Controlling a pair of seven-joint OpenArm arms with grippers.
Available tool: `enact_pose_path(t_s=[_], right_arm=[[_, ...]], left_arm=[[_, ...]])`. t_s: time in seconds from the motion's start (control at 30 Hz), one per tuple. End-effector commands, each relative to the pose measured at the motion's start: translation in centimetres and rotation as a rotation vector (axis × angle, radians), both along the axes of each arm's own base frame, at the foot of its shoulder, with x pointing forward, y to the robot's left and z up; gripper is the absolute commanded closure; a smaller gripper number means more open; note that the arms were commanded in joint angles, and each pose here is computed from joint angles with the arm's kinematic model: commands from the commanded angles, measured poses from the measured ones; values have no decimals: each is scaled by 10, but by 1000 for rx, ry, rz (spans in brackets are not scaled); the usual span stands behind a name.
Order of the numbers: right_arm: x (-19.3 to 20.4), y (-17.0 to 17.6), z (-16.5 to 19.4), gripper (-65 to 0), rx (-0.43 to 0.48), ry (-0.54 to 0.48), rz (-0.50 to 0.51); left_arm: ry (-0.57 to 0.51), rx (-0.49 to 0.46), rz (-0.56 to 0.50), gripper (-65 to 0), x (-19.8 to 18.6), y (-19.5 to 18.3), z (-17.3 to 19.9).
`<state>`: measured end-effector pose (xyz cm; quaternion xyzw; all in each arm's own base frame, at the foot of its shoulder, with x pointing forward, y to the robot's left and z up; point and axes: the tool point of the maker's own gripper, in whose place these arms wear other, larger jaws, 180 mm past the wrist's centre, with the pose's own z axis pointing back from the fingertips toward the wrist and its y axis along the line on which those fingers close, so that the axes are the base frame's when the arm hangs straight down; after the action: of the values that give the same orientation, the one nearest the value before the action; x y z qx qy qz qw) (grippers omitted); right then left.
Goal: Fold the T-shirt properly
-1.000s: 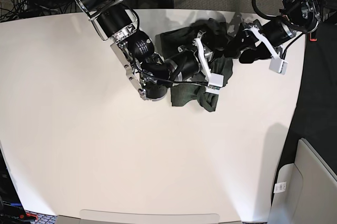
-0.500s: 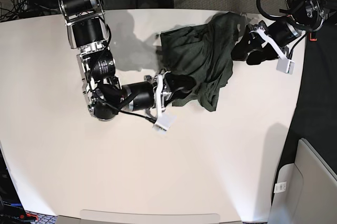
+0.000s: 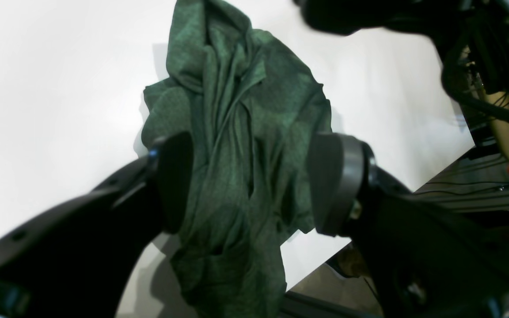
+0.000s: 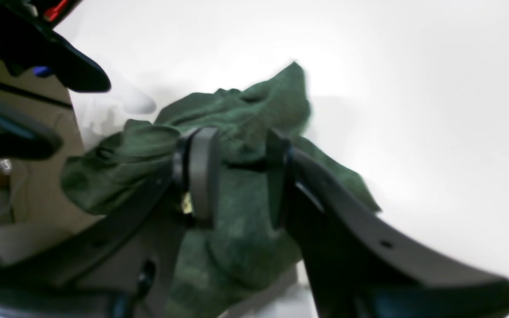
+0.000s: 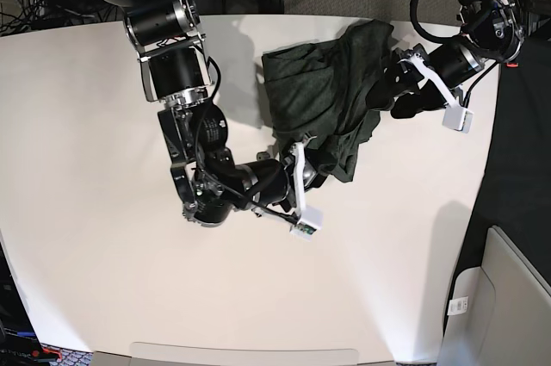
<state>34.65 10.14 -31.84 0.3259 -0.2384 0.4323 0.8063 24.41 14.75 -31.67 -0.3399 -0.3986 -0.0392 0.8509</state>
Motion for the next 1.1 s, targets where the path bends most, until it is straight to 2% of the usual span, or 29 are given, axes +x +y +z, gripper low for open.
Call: enact_pose_path(t_s=[0.0,0.17,0.43,0.6,0.8,0.93,1.07], right_arm=[[7,15,15,-161,44,-29,13],[-2,25,-7,-161,33,25,30],[-17,45,-11,-161,44,10,92],[-39,72,7,-161,185,64,156],[-50,83,17,-161,259,103,183],[-49,83,27,-161,303,113,174],[-28,73,52,-161,403,97,100]], left_arm=[[-41,-8,2,-396,4,2,11],[-33,-2,5,-396,-1,4,9],[-22,-3,6,-396,-4,4,6],[-21,-1,12,-396,-4,6,6],[-16,21,104,-396,-9,35,6],[-18,33,127,-396,-11,44,7],[-15,35,95,-396,-14,35,7]])
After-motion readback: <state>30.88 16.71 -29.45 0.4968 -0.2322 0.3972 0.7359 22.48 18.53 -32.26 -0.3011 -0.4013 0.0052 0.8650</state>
